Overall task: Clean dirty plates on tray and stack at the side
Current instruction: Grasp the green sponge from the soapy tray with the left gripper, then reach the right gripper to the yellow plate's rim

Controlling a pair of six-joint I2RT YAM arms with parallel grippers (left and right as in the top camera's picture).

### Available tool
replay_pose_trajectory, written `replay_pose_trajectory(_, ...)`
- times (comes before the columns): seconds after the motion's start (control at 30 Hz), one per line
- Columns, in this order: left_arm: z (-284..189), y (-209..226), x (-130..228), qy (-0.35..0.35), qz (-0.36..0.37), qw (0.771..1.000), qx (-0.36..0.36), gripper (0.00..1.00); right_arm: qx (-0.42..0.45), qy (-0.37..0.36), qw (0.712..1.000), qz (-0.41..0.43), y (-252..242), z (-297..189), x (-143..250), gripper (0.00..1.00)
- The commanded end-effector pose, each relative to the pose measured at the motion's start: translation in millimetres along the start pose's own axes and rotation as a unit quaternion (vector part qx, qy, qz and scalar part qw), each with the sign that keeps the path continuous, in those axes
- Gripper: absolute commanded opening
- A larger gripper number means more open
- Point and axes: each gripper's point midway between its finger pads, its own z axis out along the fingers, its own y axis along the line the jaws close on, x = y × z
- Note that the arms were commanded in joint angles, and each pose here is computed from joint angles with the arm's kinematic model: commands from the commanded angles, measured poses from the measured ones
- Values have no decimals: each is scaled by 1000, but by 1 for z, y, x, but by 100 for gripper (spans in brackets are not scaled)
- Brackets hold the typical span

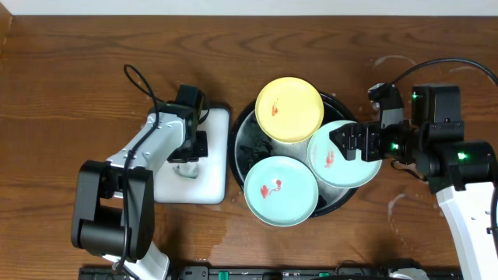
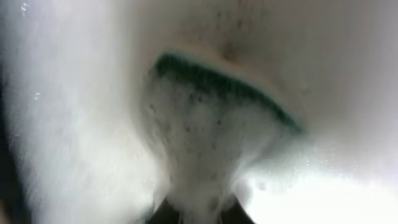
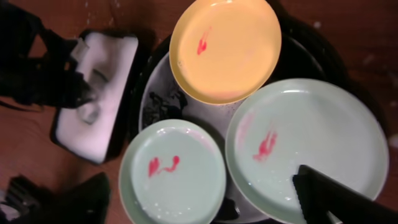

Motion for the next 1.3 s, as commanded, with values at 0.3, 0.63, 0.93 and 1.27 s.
replay_pose_trajectory(0.3,-104,-7,-45,-71,-3,997,22,8,71,11,997,16,-44,59,-44,61)
replay_pose_trajectory(0.63,-138,-39,-57,-107,14,990,93,8,71,43,996,12,-93,173,-53,55)
replay_pose_trajectory(0.93,-146,-61,-67,-130,24,981,139,8,67,77,995,-10,-106,251,-26,39)
replay_pose_trajectory(1.27,-151,-108,-73,-167,75,970,162,7,104,117,988,6,-95,245,-5,1)
